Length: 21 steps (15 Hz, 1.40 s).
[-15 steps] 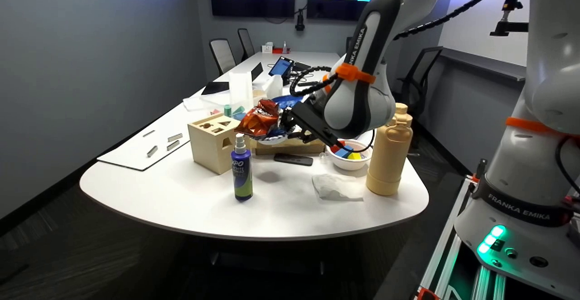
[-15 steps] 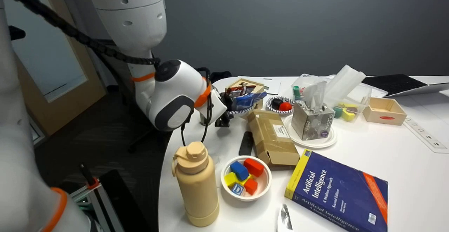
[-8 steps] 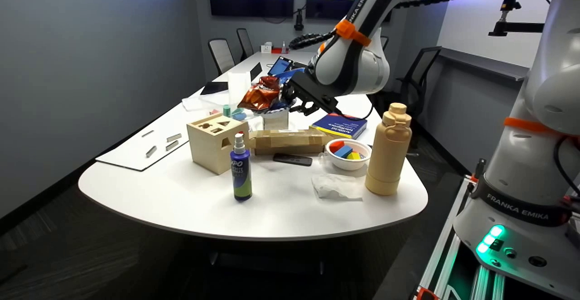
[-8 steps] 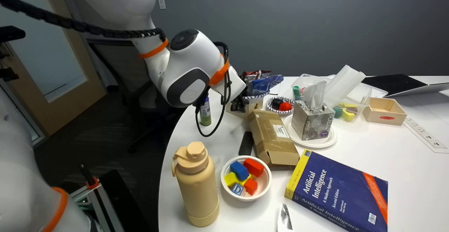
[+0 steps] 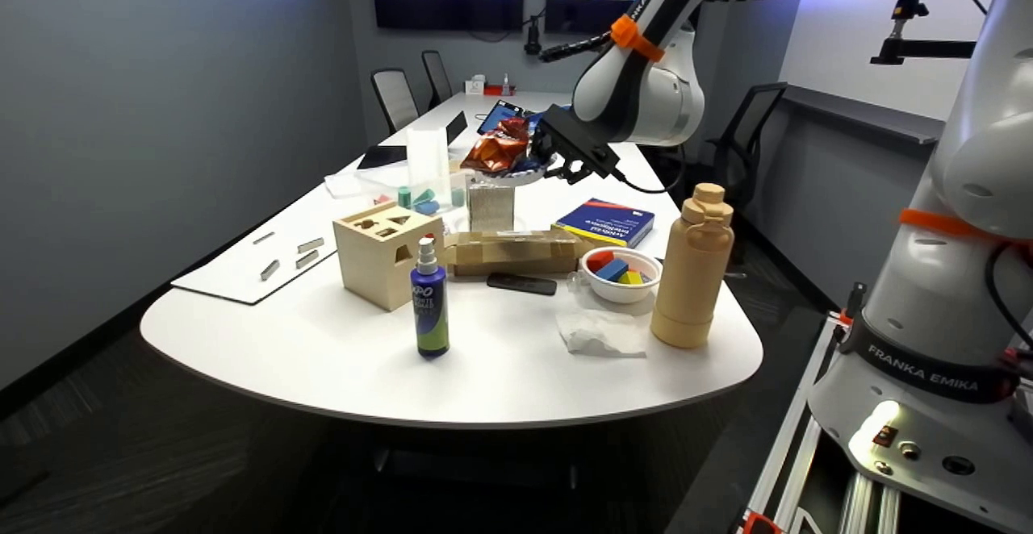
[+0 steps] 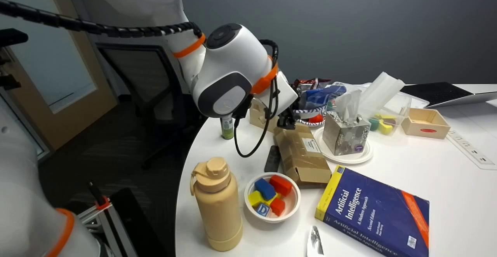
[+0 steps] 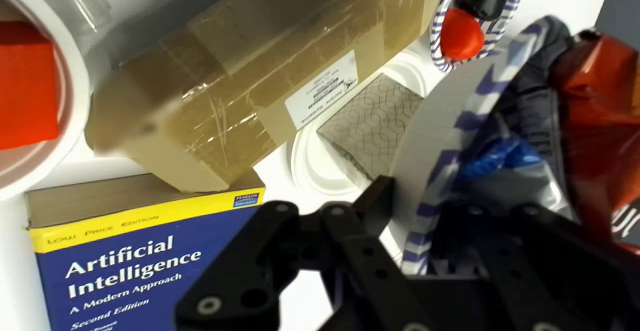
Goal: Pick up the paper plate, and then place it on top of the book
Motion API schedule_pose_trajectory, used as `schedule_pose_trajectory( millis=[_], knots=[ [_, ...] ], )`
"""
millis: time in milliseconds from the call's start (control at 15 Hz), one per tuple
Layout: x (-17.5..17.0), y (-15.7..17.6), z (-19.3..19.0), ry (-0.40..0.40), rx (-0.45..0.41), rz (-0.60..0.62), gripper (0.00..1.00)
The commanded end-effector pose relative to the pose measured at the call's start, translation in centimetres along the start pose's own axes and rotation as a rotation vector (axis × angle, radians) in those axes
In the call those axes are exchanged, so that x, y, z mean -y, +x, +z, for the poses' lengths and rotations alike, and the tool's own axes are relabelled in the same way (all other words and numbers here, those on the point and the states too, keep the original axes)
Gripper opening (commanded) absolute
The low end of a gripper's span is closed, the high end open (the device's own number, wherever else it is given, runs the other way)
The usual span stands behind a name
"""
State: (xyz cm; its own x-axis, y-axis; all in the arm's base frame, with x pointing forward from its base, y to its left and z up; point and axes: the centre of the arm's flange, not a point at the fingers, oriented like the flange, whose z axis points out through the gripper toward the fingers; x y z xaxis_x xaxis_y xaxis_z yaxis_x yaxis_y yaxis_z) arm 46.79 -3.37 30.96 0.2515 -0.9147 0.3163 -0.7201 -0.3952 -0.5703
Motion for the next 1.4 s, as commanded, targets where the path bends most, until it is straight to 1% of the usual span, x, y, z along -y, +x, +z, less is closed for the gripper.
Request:
schedule_pose_trajectory(
  millis=[0, 333, 533, 733, 1000, 1133, 1333],
  knots=[
    [-2.3, 3.3, -0.9, -0.003, -0.048, 0.087, 0.03],
    [-6.2, 8.1, -1.3, -0.027, -0.132, 0.218, 0.03],
    [-9.0, 10.1, -0.7, -0.049, -0.176, 0.278, 0.03],
    [-11.0, 11.3, 0.1, -0.064, -0.208, 0.322, 0.03],
    [-12.7, 12.5, 0.7, -0.075, -0.25, 0.346, 0.03],
    [-13.4, 12.9, 1.3, -0.074, -0.271, 0.354, 0.03],
    [-14.4, 12.9, 2.6, -0.085, -0.276, 0.372, 0.03]
  ],
)
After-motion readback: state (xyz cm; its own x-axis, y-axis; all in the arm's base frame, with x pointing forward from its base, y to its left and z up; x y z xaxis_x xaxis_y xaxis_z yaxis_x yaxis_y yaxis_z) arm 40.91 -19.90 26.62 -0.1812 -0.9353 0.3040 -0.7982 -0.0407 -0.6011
